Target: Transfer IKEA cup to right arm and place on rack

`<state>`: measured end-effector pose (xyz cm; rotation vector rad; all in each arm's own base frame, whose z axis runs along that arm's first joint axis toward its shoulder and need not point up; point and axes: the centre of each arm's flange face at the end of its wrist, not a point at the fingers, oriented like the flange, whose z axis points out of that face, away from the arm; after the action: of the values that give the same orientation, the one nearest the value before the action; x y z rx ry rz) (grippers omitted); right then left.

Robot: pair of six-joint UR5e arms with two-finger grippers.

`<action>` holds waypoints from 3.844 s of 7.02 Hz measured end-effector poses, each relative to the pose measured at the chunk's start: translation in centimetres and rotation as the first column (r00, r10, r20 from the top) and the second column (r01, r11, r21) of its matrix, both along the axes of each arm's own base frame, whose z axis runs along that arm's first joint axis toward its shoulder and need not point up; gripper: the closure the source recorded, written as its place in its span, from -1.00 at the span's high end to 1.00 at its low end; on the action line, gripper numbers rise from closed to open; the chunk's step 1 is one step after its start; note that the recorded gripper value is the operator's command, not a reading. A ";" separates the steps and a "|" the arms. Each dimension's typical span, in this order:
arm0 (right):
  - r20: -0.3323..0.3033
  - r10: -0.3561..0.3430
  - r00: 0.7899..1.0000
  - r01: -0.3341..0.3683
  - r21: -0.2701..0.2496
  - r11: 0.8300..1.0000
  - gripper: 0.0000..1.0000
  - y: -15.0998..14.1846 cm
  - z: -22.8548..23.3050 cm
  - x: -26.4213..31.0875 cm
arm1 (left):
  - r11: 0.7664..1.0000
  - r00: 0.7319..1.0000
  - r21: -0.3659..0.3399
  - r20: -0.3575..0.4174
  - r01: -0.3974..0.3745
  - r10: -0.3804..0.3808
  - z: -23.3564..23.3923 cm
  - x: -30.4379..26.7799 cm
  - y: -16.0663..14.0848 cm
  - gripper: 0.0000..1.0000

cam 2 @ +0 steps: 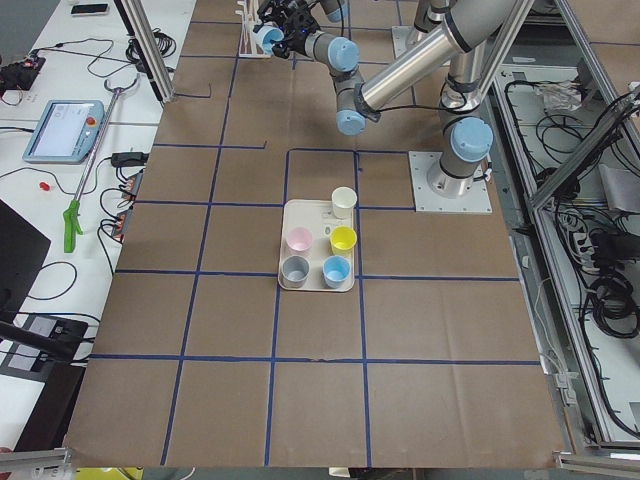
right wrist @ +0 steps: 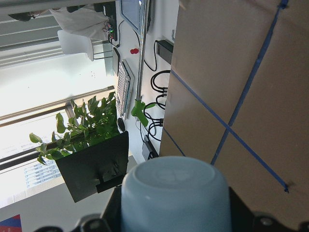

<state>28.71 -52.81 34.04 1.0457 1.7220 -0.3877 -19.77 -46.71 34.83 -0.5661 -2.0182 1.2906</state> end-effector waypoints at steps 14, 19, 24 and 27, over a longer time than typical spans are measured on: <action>-0.854 -0.483 0.194 -0.424 -0.517 0.744 -0.46 -8.8 -2.3 -21.8 | 0.461 0.688 0.600 0.725 -0.654 0.034 13.8 6.9 -3.6 0.97; -0.895 -0.414 0.166 -0.438 -0.443 0.782 -0.46 -9.8 -7.1 -22.8 | 0.424 0.669 0.610 0.743 -0.669 -0.013 13.6 7.4 -2.0 0.98; -0.910 -0.379 0.170 -0.433 -0.414 0.801 -0.11 -10.2 -9.6 -23.1 | 0.353 0.683 0.652 0.729 -0.671 -0.046 9.1 18.1 3.8 0.95; -0.912 -0.369 0.182 -0.424 -0.411 0.807 0.99 -10.1 -10.1 -23.2 | 0.355 0.693 0.655 0.720 -0.667 -0.025 6.1 26.0 11.0 0.95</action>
<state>5.48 -62.94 23.98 0.0864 2.4286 -1.8476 6.19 -35.74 40.92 0.0436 -3.1264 -0.1071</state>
